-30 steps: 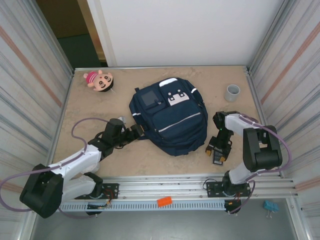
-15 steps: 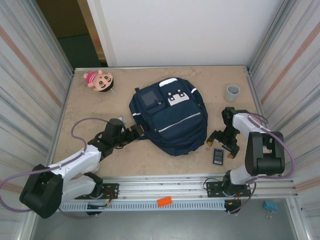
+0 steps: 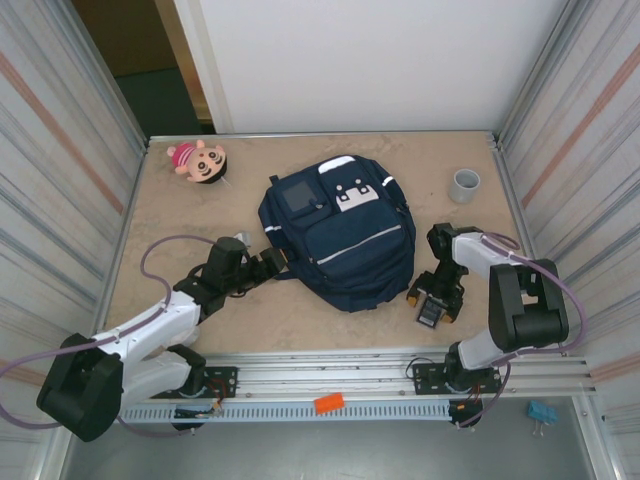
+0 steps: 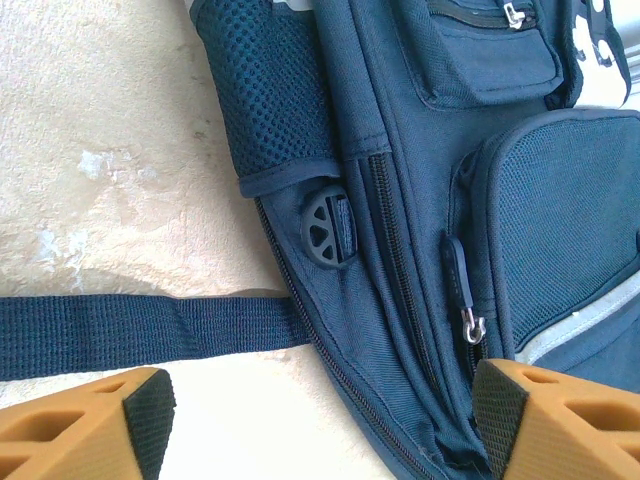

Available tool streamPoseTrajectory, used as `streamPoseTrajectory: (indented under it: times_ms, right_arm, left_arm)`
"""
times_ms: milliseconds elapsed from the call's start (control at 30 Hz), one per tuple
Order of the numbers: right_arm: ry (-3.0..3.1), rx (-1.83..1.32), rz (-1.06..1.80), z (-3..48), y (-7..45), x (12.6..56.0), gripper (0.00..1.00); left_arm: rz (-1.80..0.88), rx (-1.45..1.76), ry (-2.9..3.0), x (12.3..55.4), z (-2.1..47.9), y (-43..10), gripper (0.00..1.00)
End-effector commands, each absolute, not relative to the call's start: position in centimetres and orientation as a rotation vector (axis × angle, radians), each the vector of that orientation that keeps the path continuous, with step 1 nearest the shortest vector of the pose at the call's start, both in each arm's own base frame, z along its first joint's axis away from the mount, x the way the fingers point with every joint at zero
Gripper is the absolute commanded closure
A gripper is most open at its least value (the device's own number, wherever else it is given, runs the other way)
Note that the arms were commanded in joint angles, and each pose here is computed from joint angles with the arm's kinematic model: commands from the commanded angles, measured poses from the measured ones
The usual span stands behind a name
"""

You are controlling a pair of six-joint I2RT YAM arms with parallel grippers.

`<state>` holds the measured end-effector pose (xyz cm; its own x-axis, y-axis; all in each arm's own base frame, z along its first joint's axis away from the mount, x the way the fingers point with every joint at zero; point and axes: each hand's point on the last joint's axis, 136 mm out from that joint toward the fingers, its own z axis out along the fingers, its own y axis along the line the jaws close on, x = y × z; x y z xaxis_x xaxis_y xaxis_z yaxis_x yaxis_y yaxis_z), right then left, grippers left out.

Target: Pack books, pencil case, and school supplies into a backpack

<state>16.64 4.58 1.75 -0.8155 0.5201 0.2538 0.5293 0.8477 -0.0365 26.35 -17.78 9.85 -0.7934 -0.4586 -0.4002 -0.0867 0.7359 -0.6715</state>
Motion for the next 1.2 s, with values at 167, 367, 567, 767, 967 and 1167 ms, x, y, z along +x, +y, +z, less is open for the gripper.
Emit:
streamPoseTrajectory:
  times_ms: [167, 367, 567, 767, 967, 1167]
  right_arm:
    - [-2.730, -0.785, -0.030, 1.4, 4.8, 15.8, 0.33]
    - [-2.707, -0.736, 0.004, 0.4, 4.7, 15.9, 0.39]
    - [-2.753, -0.736, 0.015, 1.0, 4.5, 16.5, 0.53]
    - [-2.936, -0.827, -0.175, 5.7, 4.9, 19.2, 0.54]
    - [-3.101, -0.955, -0.719, 10.8, 6.6, 22.6, 0.56]
    - [-3.101, -0.940, -1.126, 12.7, 8.5, 24.4, 0.56]
  left_arm:
    - [-0.867, -0.414, 2.374, 26.6, 10.1, -17.4, 0.20]
    - [-0.866, -0.414, 2.373, 26.7, 10.3, -17.5, 0.20]
    - [-0.854, -0.394, 2.377, 26.8, 10.8, -17.5, 0.20]
    - [-0.788, -0.231, 2.361, 27.5, 12.9, -18.4, 0.20]
    - [-0.625, 0.292, 2.312, 27.6, 14.5, -24.3, 0.19]
    - [-0.390, 0.778, 2.287, 28.4, 13.7, -31.4, 0.14]
